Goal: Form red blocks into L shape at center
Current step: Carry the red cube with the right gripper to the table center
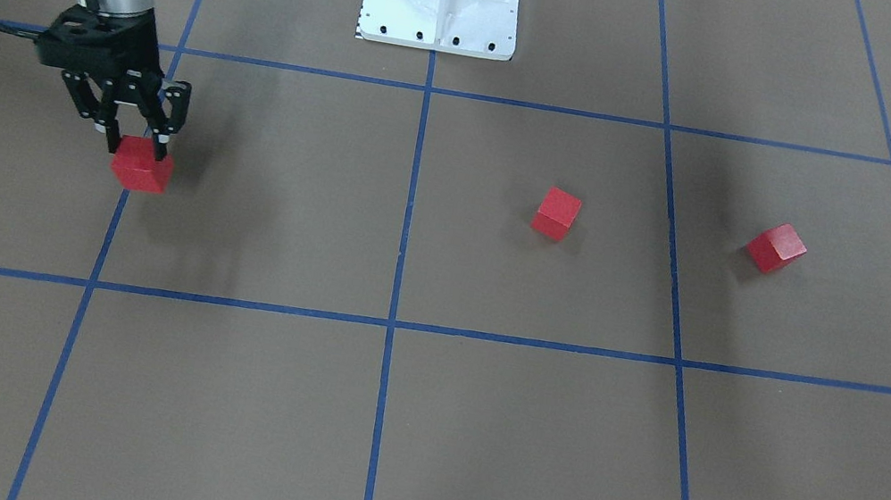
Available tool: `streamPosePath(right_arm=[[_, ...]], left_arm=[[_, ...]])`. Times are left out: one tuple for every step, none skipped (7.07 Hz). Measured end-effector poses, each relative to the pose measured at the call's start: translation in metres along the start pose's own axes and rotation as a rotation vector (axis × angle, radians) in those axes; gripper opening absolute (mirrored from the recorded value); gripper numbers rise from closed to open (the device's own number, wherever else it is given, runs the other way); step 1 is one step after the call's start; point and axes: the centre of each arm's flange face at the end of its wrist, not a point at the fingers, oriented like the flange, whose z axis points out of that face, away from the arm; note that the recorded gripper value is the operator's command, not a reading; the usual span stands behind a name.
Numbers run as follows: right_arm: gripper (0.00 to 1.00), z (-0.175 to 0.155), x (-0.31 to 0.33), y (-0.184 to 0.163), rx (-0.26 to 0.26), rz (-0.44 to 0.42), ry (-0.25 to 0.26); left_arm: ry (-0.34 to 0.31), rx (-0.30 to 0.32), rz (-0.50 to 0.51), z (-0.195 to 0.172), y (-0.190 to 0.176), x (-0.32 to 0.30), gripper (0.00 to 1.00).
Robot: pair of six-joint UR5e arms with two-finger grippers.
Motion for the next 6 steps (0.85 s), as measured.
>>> streamPosePath(right_arm=[[0.00, -0.009, -0.067, -0.007, -0.008, -0.032, 0.000], [0.00, -0.012, -0.123, -0.009, -0.017, -0.050, -0.001], [0.00, -0.008, -0.170, -0.008, -0.030, -0.051, -0.003], [0.00, 0.001, -0.210, -0.003, -0.046, -0.030, 0.000], [0.02, 0.012, -0.241, 0.005, -0.064, -0.010, 0.009], [0.05, 0.017, -0.263, 0.016, -0.080, -0.006, 0.011]], left_arm=[[0.000, -0.001, -0.002, 0.000, 0.000, 0.000, 1.00], [0.000, -0.002, -0.007, 0.001, 0.001, -0.001, 1.00], [0.000, -0.004, -0.014, 0.002, 0.002, -0.002, 1.00], [0.000, -0.005, -0.018, 0.002, 0.002, -0.002, 1.00], [0.000, -0.007, -0.020, 0.003, 0.003, -0.003, 1.00], [0.000, -0.009, -0.023, 0.004, 0.004, -0.004, 1.00]])
